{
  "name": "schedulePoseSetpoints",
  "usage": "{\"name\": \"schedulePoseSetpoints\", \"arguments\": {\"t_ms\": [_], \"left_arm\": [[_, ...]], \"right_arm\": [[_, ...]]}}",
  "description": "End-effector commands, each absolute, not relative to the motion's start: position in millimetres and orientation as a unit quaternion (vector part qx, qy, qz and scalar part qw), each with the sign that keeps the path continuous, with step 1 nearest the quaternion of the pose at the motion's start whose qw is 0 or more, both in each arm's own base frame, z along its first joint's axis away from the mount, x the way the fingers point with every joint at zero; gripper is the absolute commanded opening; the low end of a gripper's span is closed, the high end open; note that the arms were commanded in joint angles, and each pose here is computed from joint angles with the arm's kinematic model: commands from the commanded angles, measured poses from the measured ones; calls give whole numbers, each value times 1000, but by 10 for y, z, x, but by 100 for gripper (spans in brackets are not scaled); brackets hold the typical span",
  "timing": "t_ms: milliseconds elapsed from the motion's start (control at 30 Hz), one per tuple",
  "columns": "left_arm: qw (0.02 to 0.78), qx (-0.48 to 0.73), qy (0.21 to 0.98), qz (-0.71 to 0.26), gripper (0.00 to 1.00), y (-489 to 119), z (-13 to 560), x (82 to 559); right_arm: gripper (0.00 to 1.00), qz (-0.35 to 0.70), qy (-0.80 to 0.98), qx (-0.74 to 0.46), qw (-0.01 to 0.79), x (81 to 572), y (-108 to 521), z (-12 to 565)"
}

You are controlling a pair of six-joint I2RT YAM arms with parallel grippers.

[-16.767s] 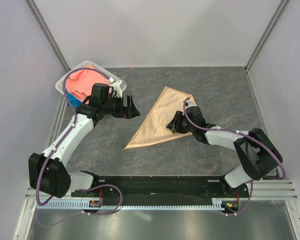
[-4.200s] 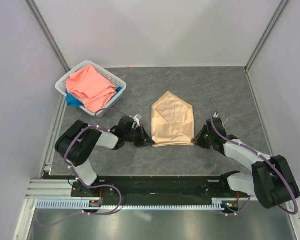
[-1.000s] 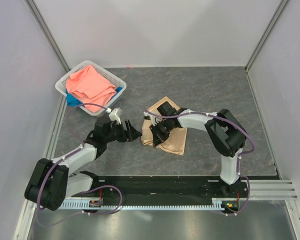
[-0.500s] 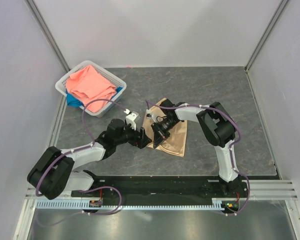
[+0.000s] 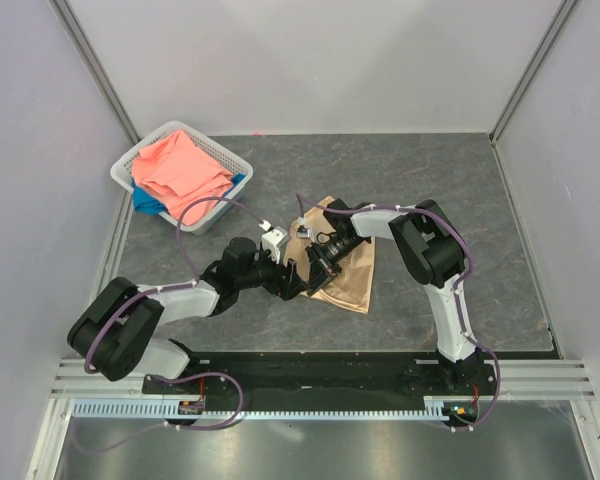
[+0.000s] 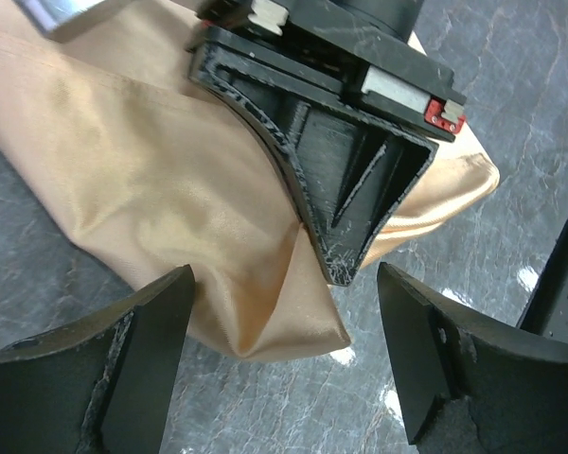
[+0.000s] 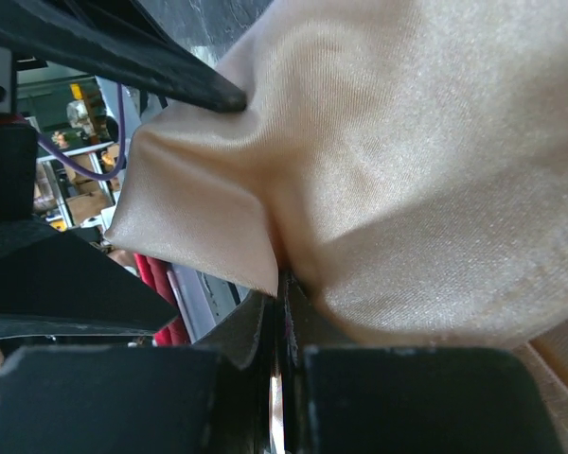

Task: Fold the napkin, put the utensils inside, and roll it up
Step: Roll the napkin with the utensil

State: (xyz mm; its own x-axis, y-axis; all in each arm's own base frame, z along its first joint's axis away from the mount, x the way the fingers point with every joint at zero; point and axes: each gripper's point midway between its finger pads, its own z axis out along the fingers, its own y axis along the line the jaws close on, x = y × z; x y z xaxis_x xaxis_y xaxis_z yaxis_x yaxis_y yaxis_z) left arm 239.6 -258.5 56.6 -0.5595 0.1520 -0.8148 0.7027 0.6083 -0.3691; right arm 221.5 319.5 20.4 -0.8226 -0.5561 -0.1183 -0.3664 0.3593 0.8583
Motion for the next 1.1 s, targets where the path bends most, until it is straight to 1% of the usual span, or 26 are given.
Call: {"name": "schedulePoseSetpoints", "arguments": {"t_ms": [0,100,200,333,367,400,433,500,600,633,700,733,800,833,867,900,933,1000,1033,1067], "left_arm": [[404,293,776,-386,84,-2776,761,2422],[404,290,778,-384,84,-2760,733,2418],[396,287,787,-377,81,-2754,660,2443],[378,279,804,-364,70,-2724,550,2447],[379,276,807,-358,63,-2707,538,2461],[381,274,809,-354,60,-2695,539,2469],[382,273,810,-351,55,-2683,543,2474],[382,269,814,-345,50,-2665,526,2486],[372,263,823,-338,33,-2644,469,2486],[366,260,828,-337,25,-2640,433,2481],[359,258,833,-334,15,-2634,410,2480],[357,254,836,-330,3,-2622,399,2486],[352,247,844,-320,2,-2586,361,2493],[351,244,847,-317,2,-2577,360,2493],[352,238,849,-314,2,-2563,365,2510],[345,235,854,-310,2,-2544,341,2492],[342,229,857,-311,2,-2548,349,2495],[336,222,861,-310,2,-2538,357,2490],[332,215,864,-310,2,-2532,357,2487],[329,211,867,-310,2,-2539,369,2495]], "right_arm": [[0,-491,-819,284,90,2303,3209,117],[0,-490,-820,281,92,2308,3200,102],[0,-491,-820,281,91,2315,3200,115],[0,-493,-819,278,90,2330,3194,131],[0,-493,-820,277,89,2340,3188,126],[0,-493,-820,277,89,2340,3186,129],[0,-494,-819,277,88,2346,3193,142],[0,-498,-818,276,89,2347,3195,153],[0,-506,-813,275,86,2359,3206,200],[0,-507,-813,275,84,2372,3203,214],[0,-508,-812,276,77,2392,3210,279],[0,-508,-812,276,74,2402,3208,311],[8,-506,-814,279,58,2442,3201,426],[14,-503,-816,279,51,2460,3191,462],[26,-501,-819,278,42,2482,3191,510],[33,-496,-822,280,21,2512,3149,615],[44,-491,-824,284,5,2543,3134,643],[53,-470,-841,265,-16,2569,3018,741],[63,-462,-845,266,-30,2585,2979,767],[66,-453,-850,267,-42,2591,2933,792]]}}
